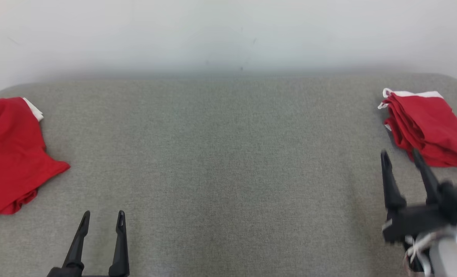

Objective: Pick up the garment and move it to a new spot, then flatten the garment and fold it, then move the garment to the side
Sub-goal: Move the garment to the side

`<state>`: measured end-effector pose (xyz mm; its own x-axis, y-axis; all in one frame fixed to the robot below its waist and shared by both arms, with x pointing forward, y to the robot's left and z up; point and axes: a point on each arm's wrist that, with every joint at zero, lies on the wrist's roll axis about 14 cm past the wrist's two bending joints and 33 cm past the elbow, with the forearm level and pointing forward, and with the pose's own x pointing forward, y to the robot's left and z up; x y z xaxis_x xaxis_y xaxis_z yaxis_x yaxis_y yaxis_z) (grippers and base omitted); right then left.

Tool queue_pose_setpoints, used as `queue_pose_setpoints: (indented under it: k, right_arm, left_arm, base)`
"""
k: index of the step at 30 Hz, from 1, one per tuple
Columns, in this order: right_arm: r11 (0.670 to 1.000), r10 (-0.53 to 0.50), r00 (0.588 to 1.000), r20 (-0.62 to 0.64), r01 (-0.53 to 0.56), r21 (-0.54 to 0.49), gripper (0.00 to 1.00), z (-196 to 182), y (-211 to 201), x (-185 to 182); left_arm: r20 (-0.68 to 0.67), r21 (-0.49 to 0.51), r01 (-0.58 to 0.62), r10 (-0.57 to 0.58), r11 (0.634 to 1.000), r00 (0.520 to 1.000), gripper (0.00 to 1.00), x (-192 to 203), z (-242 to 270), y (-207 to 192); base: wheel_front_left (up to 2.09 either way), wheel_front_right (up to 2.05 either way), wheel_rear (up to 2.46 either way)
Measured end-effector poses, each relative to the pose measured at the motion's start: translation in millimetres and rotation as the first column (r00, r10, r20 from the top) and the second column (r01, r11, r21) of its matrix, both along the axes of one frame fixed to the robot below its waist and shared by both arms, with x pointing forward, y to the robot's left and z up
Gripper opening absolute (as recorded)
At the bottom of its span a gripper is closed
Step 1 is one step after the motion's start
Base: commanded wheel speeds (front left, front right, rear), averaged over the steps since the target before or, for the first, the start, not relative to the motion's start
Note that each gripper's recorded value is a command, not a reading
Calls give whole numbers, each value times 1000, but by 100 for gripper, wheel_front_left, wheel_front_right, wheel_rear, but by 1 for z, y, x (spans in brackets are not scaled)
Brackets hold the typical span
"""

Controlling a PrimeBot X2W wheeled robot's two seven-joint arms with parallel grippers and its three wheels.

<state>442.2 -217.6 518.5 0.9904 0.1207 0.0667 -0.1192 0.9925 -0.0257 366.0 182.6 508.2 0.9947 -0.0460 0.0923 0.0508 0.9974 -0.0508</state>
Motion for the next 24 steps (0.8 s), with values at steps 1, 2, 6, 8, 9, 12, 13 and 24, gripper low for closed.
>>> queue_pose_setpoints:
  k: [1, 2, 6, 8, 9, 12, 13, 24]
  right_arm:
    - [1000, -7, 1000, 8, 7, 13, 100, -1, 3, -8]
    - [999, -20, 1000, 13, 20, 33, 100, -2, 4, -16]
    - [998, -29, 1000, 3, 29, 58, 100, -12, 22, -49]
    - [996, -29, 1000, -8, 30, 87, 100, -17, 32, -62]
    - [996, -28, 1000, -12, 29, 85, 100, -19, 35, -68]
    - [996, -23, 1000, -13, 24, 86, 100, -19, 41, -80]
    - [996, -15, 1000, -16, 16, 84, 100, -20, 44, -82]
    - [995, 26, 999, -42, -22, 94, 100, -29, 62, -94]
  left_arm:
    - [1, 0, -3, 3, 1000, 1000, 100, -2, 0, 2]
    - [0, 0, -9, 9, 1000, 1000, 100, -4, 0, 4]
    - [6, 0, -21, 21, 1000, 1000, 100, -11, 2, 8]
    - [2, 1, -28, 28, 1000, 1000, 100, -15, 1, 10]
    - [-5, 1, -31, 31, 1000, 1000, 100, -18, -1, 11]
    - [-9, 7, -33, 33, 999, 999, 100, -22, -2, 12]
    - [-8, 7, -33, 33, 999, 999, 100, -23, -2, 12]
    - [-51, 12, -51, 52, 999, 997, 100, -36, -16, 17]
  base:
    - [0, 0, 0]
    - [0, 0, 0]
    - [0, 0, 0]
    - [0, 0, 0]
    - [0, 0, 0]
    - [0, 0, 0]
    - [0, 0, 0]
    - [0, 0, 0]
